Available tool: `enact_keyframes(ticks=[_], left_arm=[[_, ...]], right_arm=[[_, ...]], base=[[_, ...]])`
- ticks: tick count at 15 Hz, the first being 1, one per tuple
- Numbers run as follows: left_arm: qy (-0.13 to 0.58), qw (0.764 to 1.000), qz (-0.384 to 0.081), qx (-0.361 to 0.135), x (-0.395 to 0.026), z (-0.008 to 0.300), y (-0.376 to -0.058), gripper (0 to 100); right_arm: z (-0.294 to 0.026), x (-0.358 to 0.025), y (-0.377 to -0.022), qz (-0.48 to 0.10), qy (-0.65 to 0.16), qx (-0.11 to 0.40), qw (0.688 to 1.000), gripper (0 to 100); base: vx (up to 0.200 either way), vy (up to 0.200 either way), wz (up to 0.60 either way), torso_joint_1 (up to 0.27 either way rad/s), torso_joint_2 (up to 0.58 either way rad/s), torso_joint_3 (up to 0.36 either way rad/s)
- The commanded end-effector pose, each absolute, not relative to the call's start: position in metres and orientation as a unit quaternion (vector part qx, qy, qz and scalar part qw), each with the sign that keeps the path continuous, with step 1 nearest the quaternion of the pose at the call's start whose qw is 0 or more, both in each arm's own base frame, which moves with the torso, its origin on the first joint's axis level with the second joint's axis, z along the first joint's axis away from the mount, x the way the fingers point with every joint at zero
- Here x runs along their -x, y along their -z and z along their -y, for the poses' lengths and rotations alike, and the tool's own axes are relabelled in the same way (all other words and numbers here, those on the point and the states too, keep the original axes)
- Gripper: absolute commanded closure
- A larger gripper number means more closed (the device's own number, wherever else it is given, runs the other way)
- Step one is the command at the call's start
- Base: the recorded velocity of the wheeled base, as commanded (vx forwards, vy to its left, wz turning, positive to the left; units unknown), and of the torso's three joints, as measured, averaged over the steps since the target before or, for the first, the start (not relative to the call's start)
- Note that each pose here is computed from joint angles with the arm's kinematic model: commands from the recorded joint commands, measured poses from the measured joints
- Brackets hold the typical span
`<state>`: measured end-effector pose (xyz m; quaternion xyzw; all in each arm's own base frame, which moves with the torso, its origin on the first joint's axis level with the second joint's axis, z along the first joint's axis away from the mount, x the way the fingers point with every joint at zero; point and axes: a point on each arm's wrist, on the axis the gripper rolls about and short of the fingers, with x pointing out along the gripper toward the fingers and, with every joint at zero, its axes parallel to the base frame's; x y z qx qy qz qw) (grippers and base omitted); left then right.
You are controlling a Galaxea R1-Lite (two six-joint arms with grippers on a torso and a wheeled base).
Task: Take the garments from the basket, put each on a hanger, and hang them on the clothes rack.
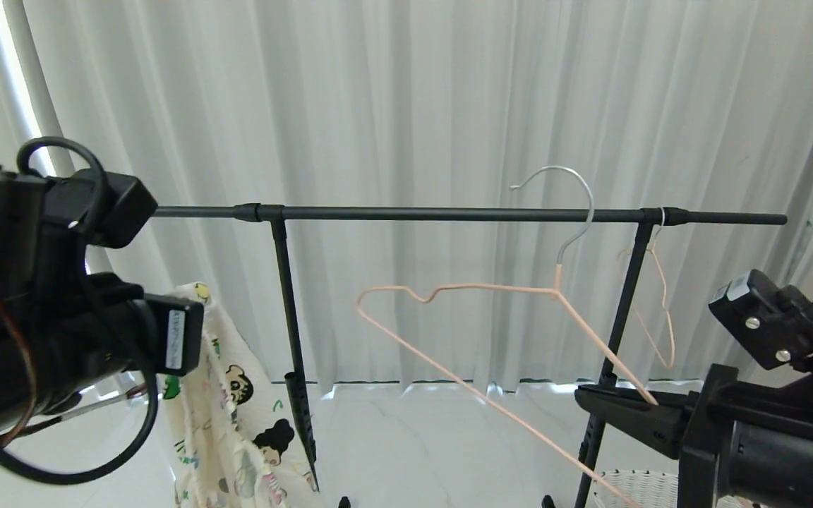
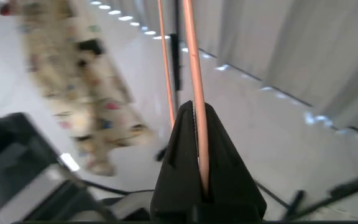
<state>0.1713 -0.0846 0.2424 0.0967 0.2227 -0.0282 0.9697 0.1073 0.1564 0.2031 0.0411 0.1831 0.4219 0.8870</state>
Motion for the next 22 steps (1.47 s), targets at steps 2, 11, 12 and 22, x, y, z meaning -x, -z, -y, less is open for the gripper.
enact_keyframes(ticks=[2, 11, 12, 22], left_arm=[[-0.007, 0.963, -0.255, -0.084, -0.224, 0.117, -0.231, 100], [-0.039, 0.962, -0.257, -0.08, -0.24, 0.127, -0.225, 100], [-0.048, 0.962, -0.256, -0.081, -0.243, 0.127, -0.225, 100], [-0.033, 0.972, -0.226, -0.064, -0.235, 0.136, -0.243, 100]], right_arm=[[-0.169, -0.095, -0.2, -0.193, -0.458, -0.042, 0.867, 100], [-0.183, -0.091, -0.198, -0.193, -0.481, -0.043, 0.854, 100], [-0.185, -0.092, -0.2, -0.191, -0.482, -0.044, 0.854, 100], [-0.217, -0.114, -0.193, -0.166, -0.46, -0.059, 0.87, 100]], base=[[0.0, 0.0, 0.0, 0.0, 0.0, 0.0], [0.0, 0.0, 0.0, 0.0, 0.0, 0.0], [0.0, 0.0, 0.0, 0.0, 0.0, 0.0], [0.0, 0.0, 0.0, 0.0, 0.0, 0.0]])
